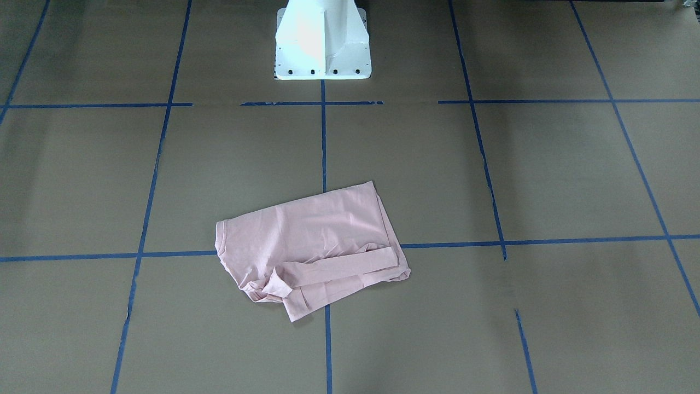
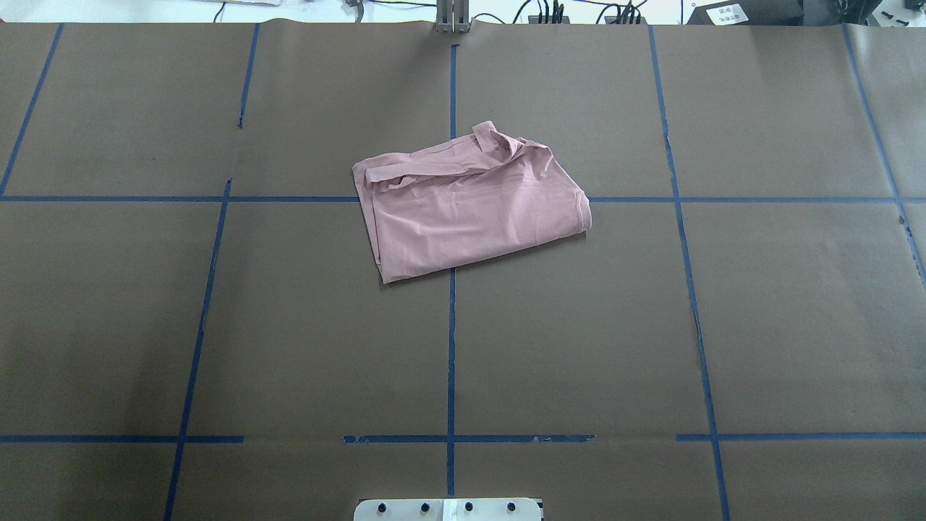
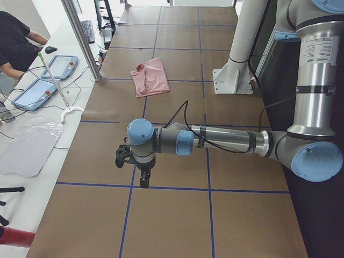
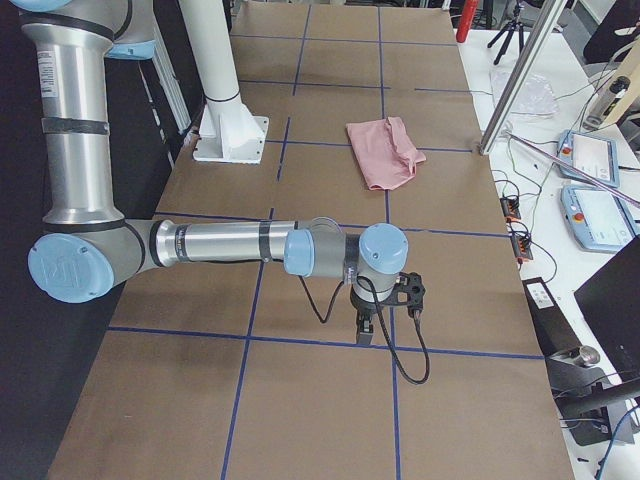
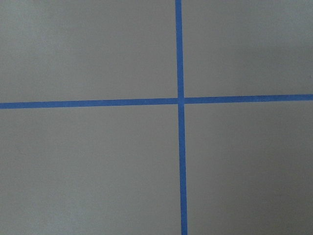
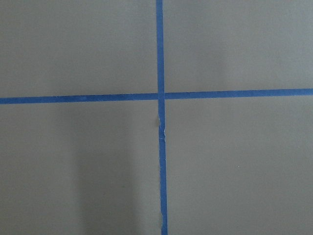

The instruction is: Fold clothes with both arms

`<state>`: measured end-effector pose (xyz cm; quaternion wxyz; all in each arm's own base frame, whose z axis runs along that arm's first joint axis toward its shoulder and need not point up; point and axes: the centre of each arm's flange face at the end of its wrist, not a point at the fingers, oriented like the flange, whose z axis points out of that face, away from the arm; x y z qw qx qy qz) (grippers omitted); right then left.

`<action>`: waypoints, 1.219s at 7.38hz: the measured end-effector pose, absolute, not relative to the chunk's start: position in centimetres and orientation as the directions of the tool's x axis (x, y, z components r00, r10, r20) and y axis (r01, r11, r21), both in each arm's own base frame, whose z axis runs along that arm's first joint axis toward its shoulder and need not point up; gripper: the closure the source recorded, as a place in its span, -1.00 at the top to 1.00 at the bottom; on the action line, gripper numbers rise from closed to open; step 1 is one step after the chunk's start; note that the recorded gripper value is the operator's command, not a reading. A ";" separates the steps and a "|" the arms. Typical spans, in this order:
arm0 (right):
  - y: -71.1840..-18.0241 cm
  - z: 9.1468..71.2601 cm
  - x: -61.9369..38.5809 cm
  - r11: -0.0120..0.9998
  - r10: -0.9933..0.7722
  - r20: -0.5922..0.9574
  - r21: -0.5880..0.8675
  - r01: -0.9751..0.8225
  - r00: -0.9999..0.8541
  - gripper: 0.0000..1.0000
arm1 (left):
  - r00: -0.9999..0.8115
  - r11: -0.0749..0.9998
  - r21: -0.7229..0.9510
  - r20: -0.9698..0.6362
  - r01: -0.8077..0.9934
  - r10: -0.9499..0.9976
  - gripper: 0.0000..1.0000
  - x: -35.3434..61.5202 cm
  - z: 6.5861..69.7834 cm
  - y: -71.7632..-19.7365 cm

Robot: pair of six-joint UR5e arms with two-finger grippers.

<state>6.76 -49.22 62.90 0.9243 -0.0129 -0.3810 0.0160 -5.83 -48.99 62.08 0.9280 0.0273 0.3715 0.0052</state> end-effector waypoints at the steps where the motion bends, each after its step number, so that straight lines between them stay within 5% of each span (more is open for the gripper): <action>1: -49.2 62.9 6.7 0.999 0.040 0.705 -0.036 -0.020 0.708 1.00 | 0.724 0.998 0.056 -0.689 0.011 0.031 1.00 -5.8 62.0 -49.0; 9: -49.3 62.7 6.7 0.999 0.035 0.706 -0.031 -0.019 0.707 1.00 | 0.723 0.998 0.060 -0.690 0.010 0.034 1.00 -5.8 61.8 -49.2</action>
